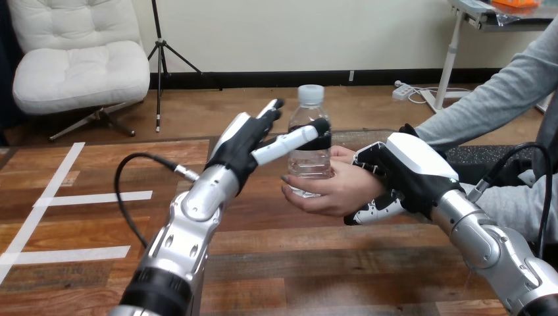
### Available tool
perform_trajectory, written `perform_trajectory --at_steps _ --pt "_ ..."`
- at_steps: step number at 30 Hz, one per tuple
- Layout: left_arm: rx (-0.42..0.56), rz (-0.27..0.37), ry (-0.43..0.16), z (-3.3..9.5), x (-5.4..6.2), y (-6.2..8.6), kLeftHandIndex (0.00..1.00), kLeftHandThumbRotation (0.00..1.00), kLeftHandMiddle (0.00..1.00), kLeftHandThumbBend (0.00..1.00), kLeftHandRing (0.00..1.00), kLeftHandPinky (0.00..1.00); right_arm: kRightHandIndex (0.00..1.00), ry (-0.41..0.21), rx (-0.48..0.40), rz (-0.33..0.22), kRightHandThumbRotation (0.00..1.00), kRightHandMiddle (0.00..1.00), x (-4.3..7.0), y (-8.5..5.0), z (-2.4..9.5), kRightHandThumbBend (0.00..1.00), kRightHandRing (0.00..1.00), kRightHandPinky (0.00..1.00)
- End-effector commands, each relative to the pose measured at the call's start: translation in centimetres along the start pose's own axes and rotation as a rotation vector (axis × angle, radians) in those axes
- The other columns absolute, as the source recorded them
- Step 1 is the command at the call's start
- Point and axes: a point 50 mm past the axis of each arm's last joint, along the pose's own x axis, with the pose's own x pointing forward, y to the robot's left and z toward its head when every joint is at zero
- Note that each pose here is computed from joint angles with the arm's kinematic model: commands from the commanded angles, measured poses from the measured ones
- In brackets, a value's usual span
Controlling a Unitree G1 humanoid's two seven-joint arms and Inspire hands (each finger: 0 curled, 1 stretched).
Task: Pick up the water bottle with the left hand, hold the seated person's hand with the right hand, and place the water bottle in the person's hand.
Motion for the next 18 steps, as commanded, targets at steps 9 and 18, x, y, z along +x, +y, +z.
perform_trajectory --at_steps 9,18 --pt "0.01 0.084 -0.014 1.0 -1.3 2.0 1.0 0.79 1.0 1.0 1.0 1.0 0.44 -0.079 -0.009 -0.102 0.0 0.43 1.3 -2.7 1.6 0.78 0.38 0.34" --pt "-0.048 0.098 -0.048 0.7 -2.1 2.9 1.0 0.78 1.0 1.0 0.97 0.93 0.44 -0.08 -0.01 -0.102 0.0 0.44 1.3 -2.8 1.5 0.78 0.38 0.34"
